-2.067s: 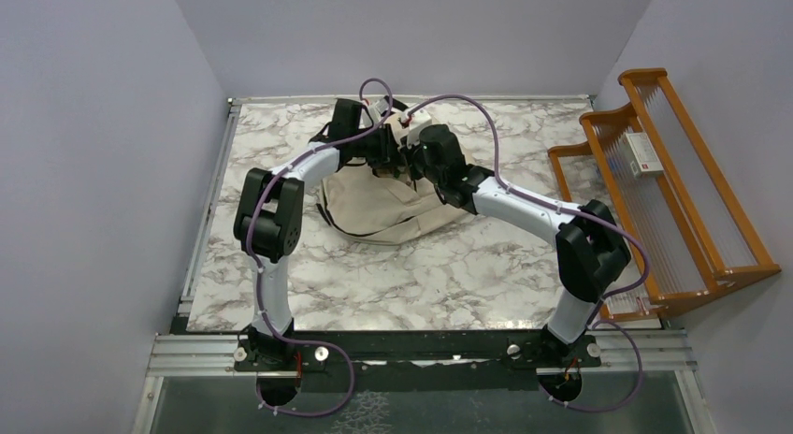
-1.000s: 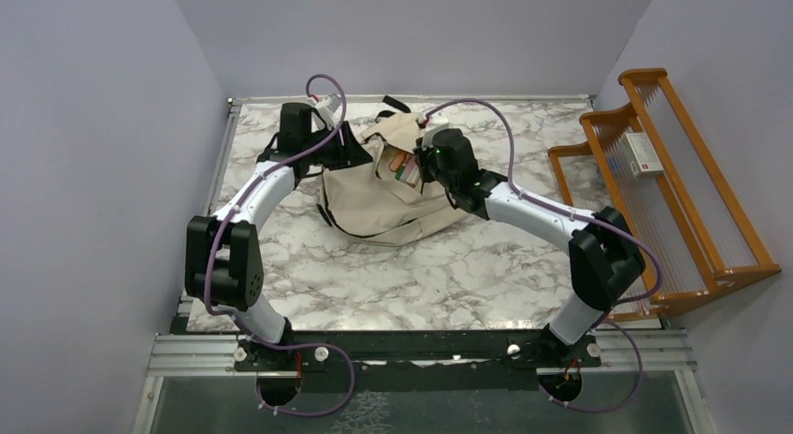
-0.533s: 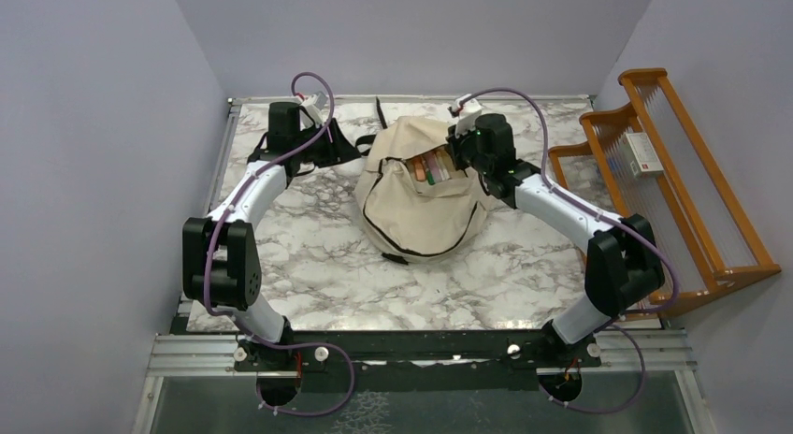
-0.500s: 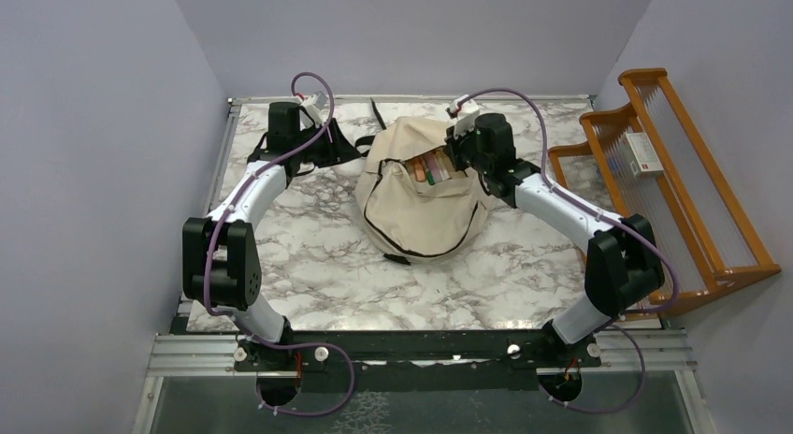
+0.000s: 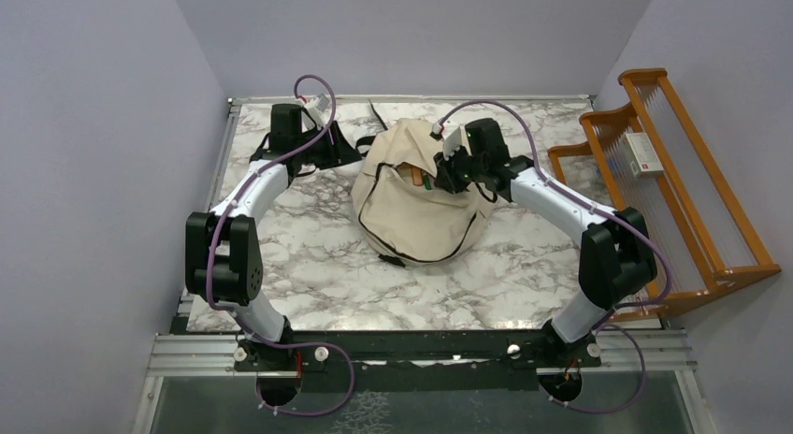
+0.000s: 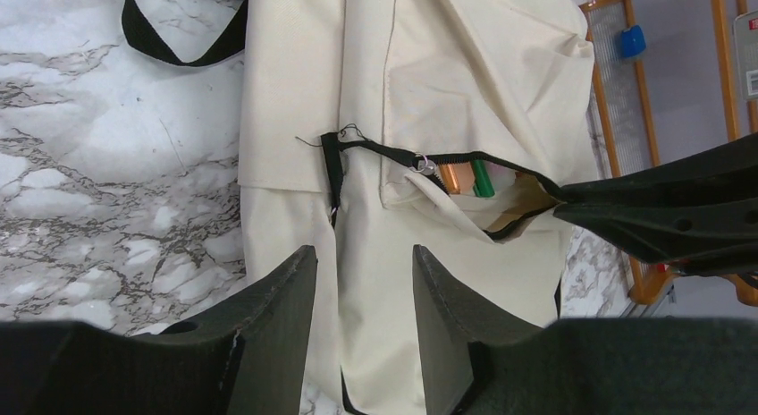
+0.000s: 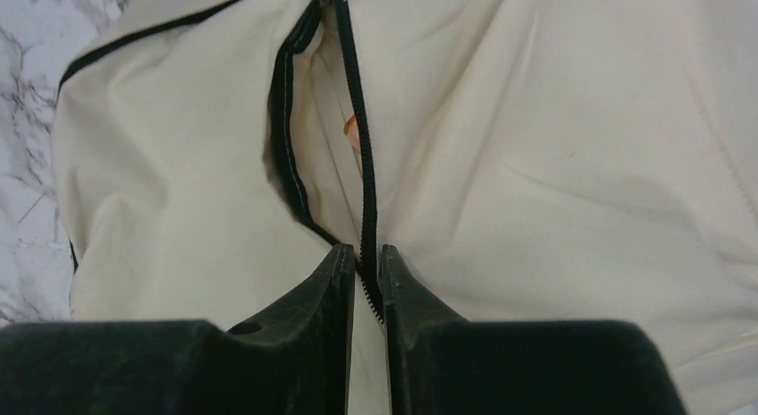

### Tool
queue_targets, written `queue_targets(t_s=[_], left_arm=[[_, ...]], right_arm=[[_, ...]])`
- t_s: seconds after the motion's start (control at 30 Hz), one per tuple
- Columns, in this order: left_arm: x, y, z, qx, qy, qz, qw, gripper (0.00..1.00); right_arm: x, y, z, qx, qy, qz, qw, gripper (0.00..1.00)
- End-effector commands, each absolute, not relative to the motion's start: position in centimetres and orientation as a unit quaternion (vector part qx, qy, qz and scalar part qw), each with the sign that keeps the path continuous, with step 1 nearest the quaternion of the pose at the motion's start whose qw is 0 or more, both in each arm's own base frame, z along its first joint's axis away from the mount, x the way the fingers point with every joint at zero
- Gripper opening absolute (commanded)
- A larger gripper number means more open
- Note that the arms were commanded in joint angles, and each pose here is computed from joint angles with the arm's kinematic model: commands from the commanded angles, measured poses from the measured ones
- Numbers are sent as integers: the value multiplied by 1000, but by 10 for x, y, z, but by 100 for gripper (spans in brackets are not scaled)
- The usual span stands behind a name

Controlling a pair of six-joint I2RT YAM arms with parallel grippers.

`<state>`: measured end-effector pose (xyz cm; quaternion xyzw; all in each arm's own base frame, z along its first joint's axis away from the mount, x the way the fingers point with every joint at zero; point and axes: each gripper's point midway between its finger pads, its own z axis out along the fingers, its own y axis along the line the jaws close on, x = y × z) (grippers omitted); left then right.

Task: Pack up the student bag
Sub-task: Adjust the student bag at the center of the board.

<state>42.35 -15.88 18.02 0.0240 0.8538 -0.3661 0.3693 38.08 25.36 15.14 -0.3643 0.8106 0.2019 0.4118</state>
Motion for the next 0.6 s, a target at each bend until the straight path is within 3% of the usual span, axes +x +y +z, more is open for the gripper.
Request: queue_targets(t_s=[0.0,0.17,0.57], left_arm=[[427,-163,187,38,844,-381,375,44],[426,-164,185,39,845,-382,372,44],[425,-164,181,32,846,-384,368,44]], right_arm=[[351,249,112,-369,842,215,329,26],[357,254,130,-357,834,224,356,39],[384,281,219,-304,769,287,484,39]])
